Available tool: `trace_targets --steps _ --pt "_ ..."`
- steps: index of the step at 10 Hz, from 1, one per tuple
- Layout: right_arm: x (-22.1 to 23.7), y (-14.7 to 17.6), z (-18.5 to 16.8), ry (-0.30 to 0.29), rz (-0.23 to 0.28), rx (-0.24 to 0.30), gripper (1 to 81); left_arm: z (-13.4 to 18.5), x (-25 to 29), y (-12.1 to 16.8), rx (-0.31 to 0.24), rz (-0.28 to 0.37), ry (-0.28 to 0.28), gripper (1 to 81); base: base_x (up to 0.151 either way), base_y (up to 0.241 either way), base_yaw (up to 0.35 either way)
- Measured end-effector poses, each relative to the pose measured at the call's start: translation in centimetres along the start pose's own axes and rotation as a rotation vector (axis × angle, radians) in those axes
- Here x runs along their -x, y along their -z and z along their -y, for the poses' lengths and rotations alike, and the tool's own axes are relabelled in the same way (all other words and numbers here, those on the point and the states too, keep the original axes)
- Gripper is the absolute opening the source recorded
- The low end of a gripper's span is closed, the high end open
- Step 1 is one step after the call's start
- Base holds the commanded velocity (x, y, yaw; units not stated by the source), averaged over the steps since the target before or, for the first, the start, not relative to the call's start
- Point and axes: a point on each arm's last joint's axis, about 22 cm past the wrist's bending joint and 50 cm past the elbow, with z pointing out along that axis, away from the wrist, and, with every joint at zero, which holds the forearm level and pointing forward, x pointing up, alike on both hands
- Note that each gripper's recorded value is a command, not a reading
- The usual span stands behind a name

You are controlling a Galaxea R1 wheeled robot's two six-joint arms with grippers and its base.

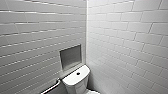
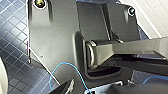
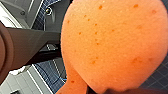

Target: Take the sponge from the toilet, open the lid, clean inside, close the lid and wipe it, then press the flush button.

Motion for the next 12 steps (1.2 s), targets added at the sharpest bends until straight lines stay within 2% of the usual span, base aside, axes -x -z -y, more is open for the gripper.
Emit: trace_targets --steps 6,10,12 --pt "0.0 0.0 -0.1 0.0 -0.002 0.003 1.0 0.0 -0.2 0.0 0.0 -0.004 -0.001 81.1 0.12 0.0 0.0" --pt "-0.7 0.1 -0.5 0.001 -0.013 0.01 1.0 0.1 -1.0 0.0 -0.001 -0.013 -0.003 81.1 0.0 0.0 0.0" --pt "-0.4 1.0 -1.9 -0.004 -0.016 0.026 1.0 0.1 0.1 0.2 0.004 0.001 0.001 81.1 0.0 0.0 0.0"
